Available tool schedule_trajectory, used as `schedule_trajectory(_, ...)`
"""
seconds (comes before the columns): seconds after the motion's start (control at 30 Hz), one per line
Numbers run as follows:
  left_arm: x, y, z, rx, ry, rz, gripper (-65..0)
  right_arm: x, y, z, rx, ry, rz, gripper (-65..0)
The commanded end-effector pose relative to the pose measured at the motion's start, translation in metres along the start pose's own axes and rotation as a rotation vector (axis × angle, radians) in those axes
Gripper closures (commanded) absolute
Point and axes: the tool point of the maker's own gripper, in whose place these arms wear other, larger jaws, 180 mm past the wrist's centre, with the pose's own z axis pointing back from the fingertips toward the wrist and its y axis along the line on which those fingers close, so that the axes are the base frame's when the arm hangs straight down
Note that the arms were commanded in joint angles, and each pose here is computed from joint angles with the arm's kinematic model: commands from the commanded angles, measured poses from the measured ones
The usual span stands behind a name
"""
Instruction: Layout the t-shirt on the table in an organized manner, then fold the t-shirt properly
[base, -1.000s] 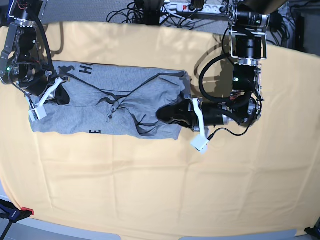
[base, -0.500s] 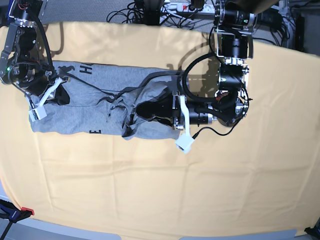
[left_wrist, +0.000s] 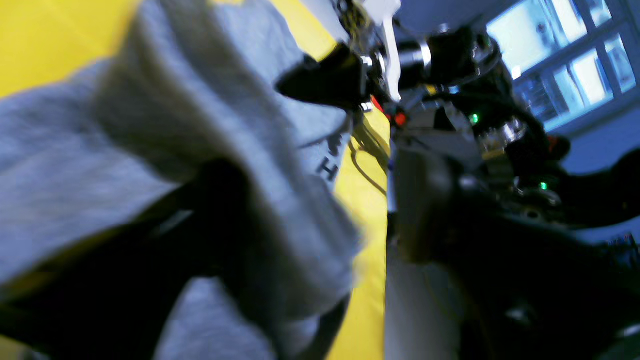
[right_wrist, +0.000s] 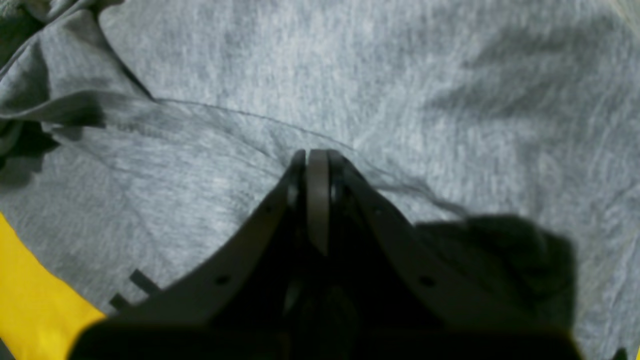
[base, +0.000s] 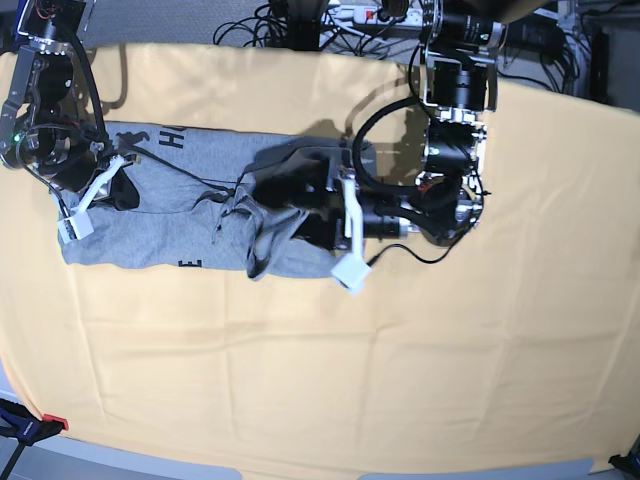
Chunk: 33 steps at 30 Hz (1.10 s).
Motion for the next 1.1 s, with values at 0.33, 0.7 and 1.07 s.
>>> schedule_trajectory(0.33,0.033,-0.033,-0.009,-0.145,0.001,-0.097,-49.4,0.012,-0.004,0.005,-0.007,-0.028,0.025,0.0)
schedule_trajectory(0.7,0.088,-0.011,0.047,-0.026,-0.224,-0.127,-1.7,0.013,-0.004,0.005,-0.007,-0.031,0.026,0.0)
schedule_trajectory(1.07,0.066,0.003,0.045,0.038,-0.14,-0.111,0.0,0.017,-0.004,0.005,-0.007,-0.051,0.026,0.0)
